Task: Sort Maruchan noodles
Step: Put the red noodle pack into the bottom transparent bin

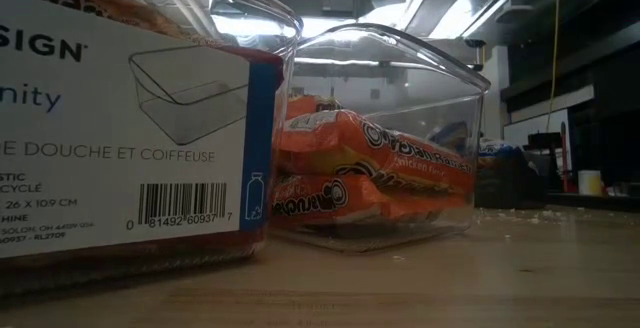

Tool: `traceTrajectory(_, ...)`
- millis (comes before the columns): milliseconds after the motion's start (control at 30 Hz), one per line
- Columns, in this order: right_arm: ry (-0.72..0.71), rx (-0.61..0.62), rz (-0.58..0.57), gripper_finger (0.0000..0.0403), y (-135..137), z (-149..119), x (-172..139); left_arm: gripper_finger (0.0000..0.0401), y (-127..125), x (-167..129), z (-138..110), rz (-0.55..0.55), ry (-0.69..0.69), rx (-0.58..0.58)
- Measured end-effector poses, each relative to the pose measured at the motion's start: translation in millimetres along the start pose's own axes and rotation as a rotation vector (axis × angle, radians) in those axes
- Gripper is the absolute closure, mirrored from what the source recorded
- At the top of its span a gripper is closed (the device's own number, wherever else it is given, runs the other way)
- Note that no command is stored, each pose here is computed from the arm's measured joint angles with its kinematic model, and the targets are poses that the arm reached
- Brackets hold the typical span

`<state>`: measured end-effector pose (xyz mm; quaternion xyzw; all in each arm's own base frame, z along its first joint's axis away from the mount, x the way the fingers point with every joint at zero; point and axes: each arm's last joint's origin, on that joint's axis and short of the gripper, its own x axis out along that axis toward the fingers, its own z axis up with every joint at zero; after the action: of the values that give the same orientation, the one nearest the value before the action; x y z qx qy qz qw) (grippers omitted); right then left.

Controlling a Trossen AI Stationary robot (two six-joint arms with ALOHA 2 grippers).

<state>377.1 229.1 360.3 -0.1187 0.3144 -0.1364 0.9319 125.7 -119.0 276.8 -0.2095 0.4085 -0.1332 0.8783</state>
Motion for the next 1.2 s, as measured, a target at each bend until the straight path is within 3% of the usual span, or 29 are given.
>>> traceTrajectory(133, 0.007, -0.002, -0.006, 0.0331, -1, -1, 1, 0.0263, -26, 12, -2, 0.019, 0.164, 0.030)
traceTrajectory(233, 0.008, -0.001, -0.007, 0.0331, -1, -1, 1, 0.0288, -42, 11, -3, 0.093, 0.246, 0.037)
traceTrajectory(467, 0.006, 0.001, -0.006, 0.0331, -1, 0, 1, 0.0364, -67, 20, -6, 0.164, 0.203, 0.040)
traceTrajectory(567, 0.001, 0.006, -0.004, 0.0331, -1, 0, 1, 0.0395, -66, 37, -11, 0.225, 0.217, 0.071)
traceTrajectory(800, -0.001, 0.010, 0.004, 0.0331, 0, 1, 1, 0.0400, -55, 72, -11, 0.377, 0.235, 0.135)
traceTrajectory(1200, -0.013, 0.023, 0.011, 0.0331, 1, 2, 1, 0.0400, -23, 83, 25, 0.493, 0.185, 0.189)
